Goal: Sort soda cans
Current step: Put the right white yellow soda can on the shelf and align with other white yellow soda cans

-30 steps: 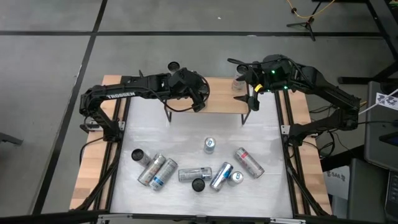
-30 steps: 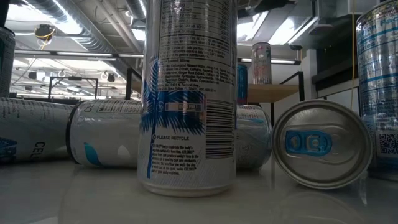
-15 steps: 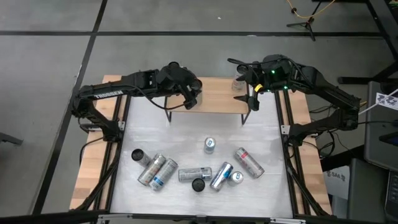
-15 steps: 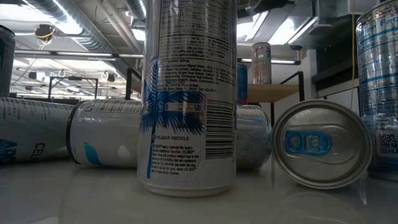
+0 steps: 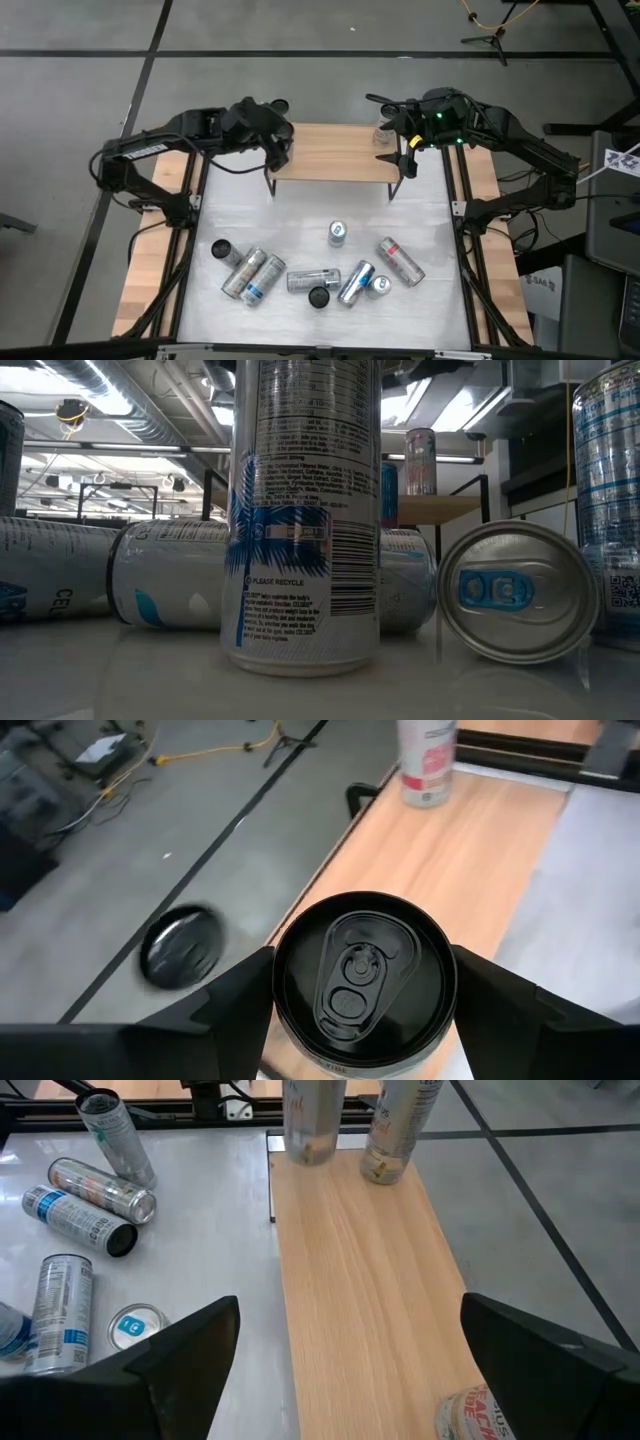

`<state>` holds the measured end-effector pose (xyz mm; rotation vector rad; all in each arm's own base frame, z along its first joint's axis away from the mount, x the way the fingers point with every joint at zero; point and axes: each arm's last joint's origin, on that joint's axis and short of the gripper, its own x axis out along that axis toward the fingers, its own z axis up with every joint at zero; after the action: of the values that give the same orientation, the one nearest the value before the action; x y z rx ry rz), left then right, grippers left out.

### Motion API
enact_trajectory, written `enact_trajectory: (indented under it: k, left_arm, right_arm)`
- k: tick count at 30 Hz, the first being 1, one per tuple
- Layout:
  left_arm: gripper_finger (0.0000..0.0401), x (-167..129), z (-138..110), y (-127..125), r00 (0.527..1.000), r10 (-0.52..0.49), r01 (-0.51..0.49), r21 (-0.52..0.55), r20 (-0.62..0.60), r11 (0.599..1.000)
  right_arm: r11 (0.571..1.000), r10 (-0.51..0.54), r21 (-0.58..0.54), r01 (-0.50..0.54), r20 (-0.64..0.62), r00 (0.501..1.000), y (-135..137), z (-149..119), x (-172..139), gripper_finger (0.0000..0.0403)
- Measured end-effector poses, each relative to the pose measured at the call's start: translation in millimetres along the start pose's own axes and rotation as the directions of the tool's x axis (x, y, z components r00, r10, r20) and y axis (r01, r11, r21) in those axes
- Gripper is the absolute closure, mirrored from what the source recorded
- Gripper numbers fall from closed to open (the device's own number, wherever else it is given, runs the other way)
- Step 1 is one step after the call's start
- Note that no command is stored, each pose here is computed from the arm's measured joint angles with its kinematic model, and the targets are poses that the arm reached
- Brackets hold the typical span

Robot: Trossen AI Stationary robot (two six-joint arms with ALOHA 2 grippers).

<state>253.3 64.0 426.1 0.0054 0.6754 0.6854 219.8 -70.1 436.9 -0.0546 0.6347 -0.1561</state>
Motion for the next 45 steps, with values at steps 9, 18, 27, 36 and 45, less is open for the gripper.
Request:
enact_trajectory:
  k: [9,18,27,36,45]
  left_arm:
    - [0.0155,-0.3,-5.1,1.3,1.0,0.001,-0.002,-0.019,-0.011,1.0]
    - [0.0155,33.9,-21.3,-1.1,0.999,0.011,-0.012,-0.038,-0.035,0.999]
    - [0.0155,49.0,-31.4,11.4,0.997,0.06,-0.063,-0.065,-0.058,0.996]
    - [0.015,53.2,-32.7,18.1,0.996,0.059,-0.063,-0.059,-0.069,0.996]
    - [0.013,54.4,-33.6,20.9,0.994,0.08,-0.079,0.021,-0.08,0.997]
  right_arm:
    - [1.0,0.0,0.0,0.0,-0.001,1.0,0.0,-0.1,0.0,0.0027]
    - [1.0,0.0,0.0,0.0,-0.001,1.0,0.0,-0.1,0.0,0.0027]
    - [1.0,0.0,0.0,0.0,-0.001,1.0,0.0,-0.1,0.0,0.0027]
    - [1.0,0.0,0.0,0.0,-0.002,1.0,0.0,-0.2,0.0,0.0027]
    - [1.0,0.0,0.0,0.0,-0.001,1.0,0.0,-0.1,0.0,0.0027]
